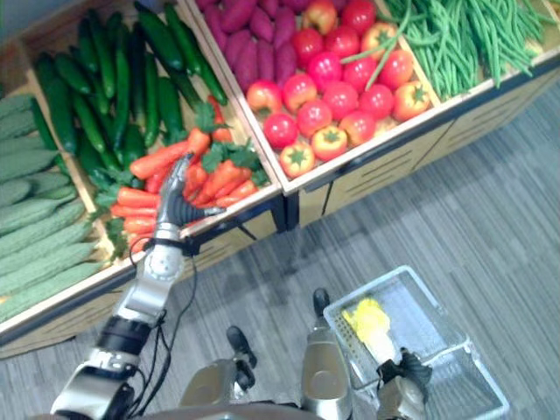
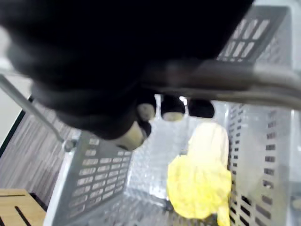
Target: Pick vegetable in the basket
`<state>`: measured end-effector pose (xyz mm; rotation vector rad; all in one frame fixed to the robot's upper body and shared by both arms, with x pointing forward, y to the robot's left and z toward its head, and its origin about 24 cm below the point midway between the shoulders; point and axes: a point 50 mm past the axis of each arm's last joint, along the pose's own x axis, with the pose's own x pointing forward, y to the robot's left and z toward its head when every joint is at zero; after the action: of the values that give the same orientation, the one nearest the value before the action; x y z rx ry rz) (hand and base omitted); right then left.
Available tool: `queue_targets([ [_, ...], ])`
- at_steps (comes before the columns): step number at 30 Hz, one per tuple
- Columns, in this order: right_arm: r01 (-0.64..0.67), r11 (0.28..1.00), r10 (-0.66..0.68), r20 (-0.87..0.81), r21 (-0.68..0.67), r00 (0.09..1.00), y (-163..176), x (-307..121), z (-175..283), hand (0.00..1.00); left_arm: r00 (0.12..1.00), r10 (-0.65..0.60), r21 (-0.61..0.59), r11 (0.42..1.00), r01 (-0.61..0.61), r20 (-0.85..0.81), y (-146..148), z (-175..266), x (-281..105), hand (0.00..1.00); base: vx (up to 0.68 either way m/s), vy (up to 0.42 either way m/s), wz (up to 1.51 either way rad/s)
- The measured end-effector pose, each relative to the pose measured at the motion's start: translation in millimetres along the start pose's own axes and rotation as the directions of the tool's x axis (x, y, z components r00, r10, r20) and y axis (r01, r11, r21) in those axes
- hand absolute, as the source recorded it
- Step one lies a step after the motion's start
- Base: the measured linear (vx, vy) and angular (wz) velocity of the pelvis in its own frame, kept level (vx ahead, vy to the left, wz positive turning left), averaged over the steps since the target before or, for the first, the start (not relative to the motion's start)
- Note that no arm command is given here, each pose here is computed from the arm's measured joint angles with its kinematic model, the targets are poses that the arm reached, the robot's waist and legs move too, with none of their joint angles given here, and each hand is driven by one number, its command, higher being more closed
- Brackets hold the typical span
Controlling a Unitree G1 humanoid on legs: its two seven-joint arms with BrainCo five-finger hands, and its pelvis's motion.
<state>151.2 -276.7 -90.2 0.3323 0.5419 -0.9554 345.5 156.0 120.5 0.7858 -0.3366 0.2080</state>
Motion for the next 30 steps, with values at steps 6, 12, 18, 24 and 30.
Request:
queue_targets([
  [6, -0.119, 0.993, 0.116, 0.116, 0.022, 0.987, 35, -12, 20, 1.0, 0.984, 0.179, 0.06, 0.982, -0.18, 0.026, 40, 12, 45, 1.0, 0.0, -0.006, -0.09],
  [12, -0.156, 0.987, 0.148, 0.137, 0.05, 0.979, 44, -15, 24, 1.0, 0.94, 0.34, 0.012, 0.94, -0.341, 0.04, 82, 38, 78, 1.0, 0.01, -0.008, -0.01],
  [18, -0.167, 0.983, 0.157, 0.129, 0.073, 0.979, 44, -17, 23, 1.0, 0.973, 0.228, 0.057, 0.972, -0.226, -0.029, 61, 26, 73, 1.0, 0.04, 0.003, 0.03],
  [24, -0.144, 0.988, 0.139, 0.102, 0.053, 0.985, 29, -21, 12, 1.0, 0.982, 0.177, 0.082, 0.98, -0.182, 0.062, 48, 37, 50, 1.0, 0.01, 0.015, 0.12],
  [30, -0.099, 0.995, 0.099, 0.004, -0.004, 0.995, 8, -23, -17, 1.0, 0.984, 0.168, 0.089, 0.981, -0.173, 0.062, 44, 21, 19, 1.0, 0.03, 0.016, 0.09],
])
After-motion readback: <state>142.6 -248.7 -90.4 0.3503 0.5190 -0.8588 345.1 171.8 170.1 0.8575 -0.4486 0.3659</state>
